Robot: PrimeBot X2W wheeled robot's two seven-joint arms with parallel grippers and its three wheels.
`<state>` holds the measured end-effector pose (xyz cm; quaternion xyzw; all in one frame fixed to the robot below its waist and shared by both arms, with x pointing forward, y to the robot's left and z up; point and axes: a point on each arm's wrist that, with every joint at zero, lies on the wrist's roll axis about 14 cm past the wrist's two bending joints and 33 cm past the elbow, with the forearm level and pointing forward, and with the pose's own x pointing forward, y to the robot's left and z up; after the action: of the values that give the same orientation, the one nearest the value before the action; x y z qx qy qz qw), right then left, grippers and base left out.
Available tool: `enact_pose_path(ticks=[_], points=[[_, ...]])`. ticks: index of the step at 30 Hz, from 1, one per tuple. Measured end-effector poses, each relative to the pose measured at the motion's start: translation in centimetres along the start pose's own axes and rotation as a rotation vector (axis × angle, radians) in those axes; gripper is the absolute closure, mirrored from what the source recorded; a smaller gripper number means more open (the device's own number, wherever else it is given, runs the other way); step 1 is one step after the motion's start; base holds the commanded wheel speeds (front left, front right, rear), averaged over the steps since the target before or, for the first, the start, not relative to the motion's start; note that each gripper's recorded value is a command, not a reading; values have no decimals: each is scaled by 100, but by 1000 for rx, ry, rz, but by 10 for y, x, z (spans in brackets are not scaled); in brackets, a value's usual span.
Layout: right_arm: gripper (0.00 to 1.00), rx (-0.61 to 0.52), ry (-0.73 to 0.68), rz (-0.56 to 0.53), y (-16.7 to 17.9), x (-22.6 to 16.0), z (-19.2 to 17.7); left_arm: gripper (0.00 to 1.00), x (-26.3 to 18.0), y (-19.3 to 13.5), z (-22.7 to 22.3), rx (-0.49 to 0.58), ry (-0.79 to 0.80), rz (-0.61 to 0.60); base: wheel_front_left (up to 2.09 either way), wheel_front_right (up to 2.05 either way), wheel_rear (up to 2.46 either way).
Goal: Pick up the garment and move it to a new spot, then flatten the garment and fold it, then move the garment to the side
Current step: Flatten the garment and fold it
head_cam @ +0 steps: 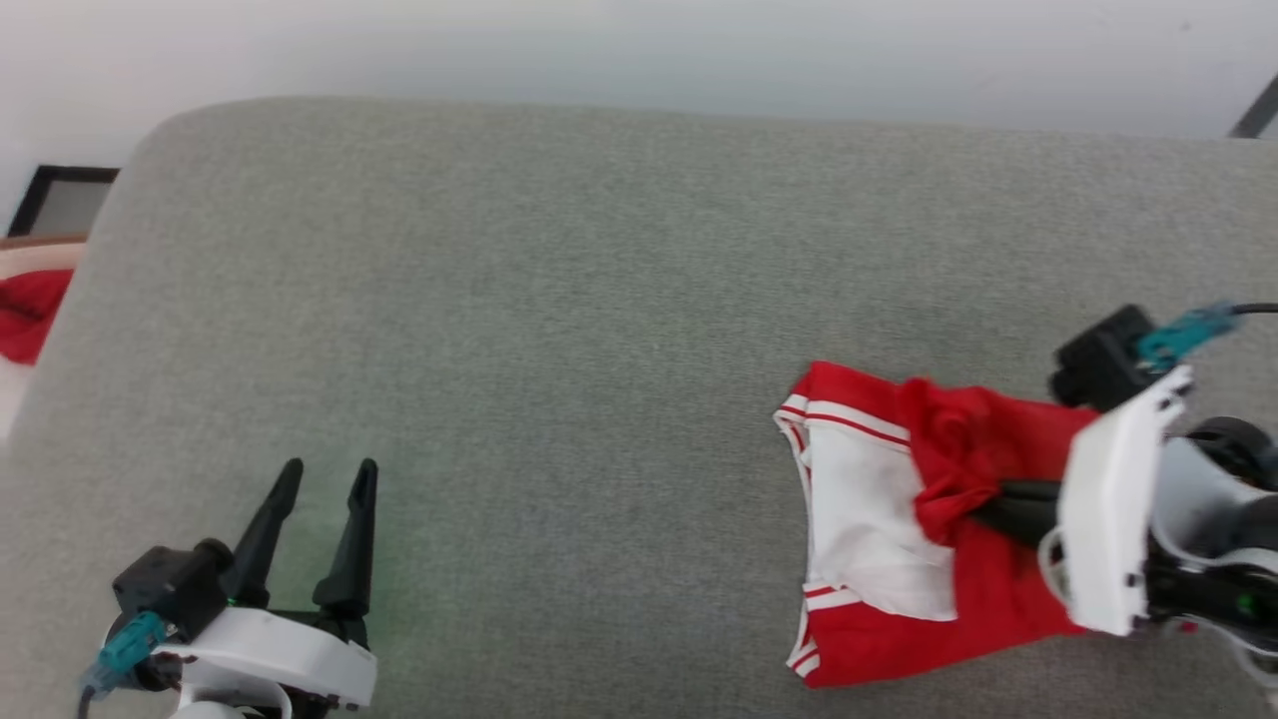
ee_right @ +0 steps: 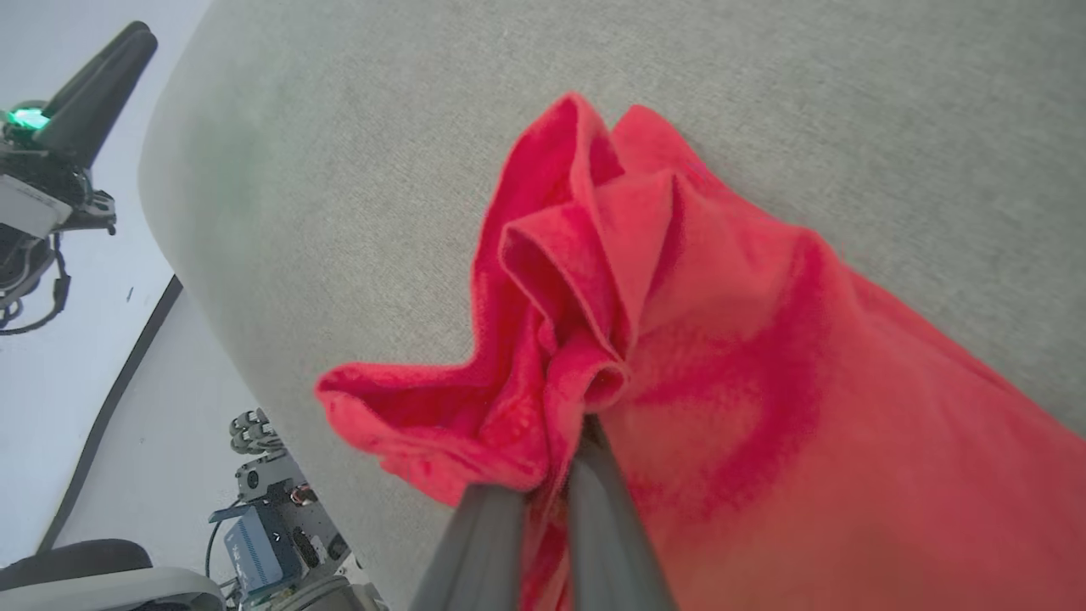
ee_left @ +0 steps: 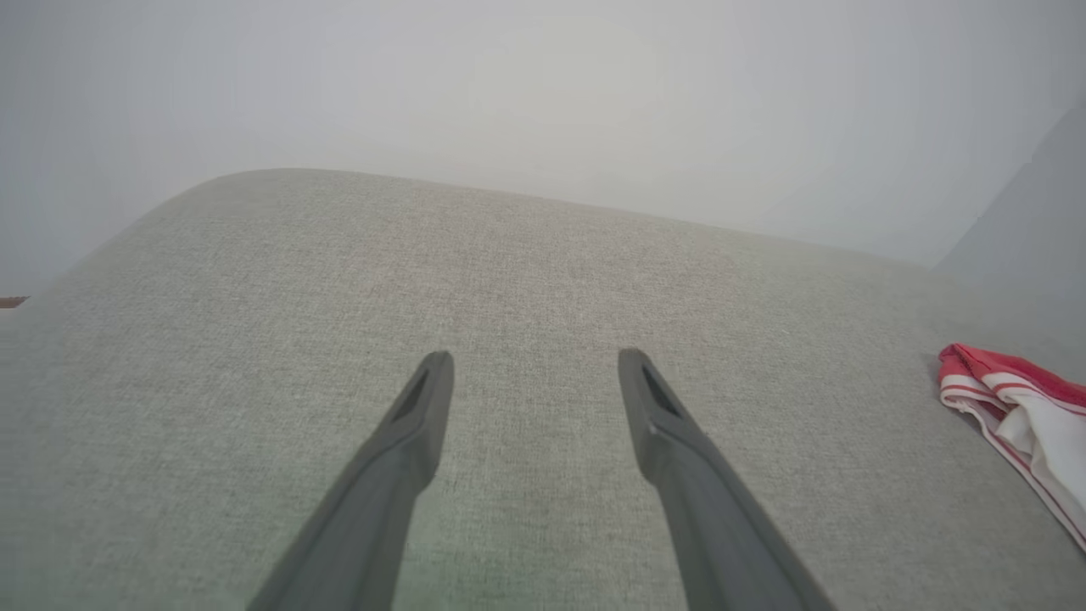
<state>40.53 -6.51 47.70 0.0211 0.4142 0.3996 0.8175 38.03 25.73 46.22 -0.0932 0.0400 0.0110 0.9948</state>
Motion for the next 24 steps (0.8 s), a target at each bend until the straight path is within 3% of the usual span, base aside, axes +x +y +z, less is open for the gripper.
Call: enact_pose_path(ticks=[9, 20, 21, 22, 23, 24], points=[[100, -27, 90, 39, 11, 37, -15, 0, -9, 5, -1, -20, -1, 32, 0, 0, 0], [100, -3, 26, 50, 14, 49, -11, 0, -11, 4, -1, -34, -4, 36, 0, 0, 0], [77, 0, 13, 52, 15, 49, -9, 0, -11, 3, 0, -35, -5, 34, 0, 0, 0], [42, -1, 5, 52, 16, 49, -7, 0, -10, 3, 0, -36, -7, 33, 0, 0, 0], [0, -2, -2, 53, 18, 49, -7, 0, -10, 2, 0, -36, -8, 31, 0, 0, 0], [0, 4, -13, 54, 19, 49, -7, 0, -10, 2, 1, -35, -10, 29, 0, 0, 0]])
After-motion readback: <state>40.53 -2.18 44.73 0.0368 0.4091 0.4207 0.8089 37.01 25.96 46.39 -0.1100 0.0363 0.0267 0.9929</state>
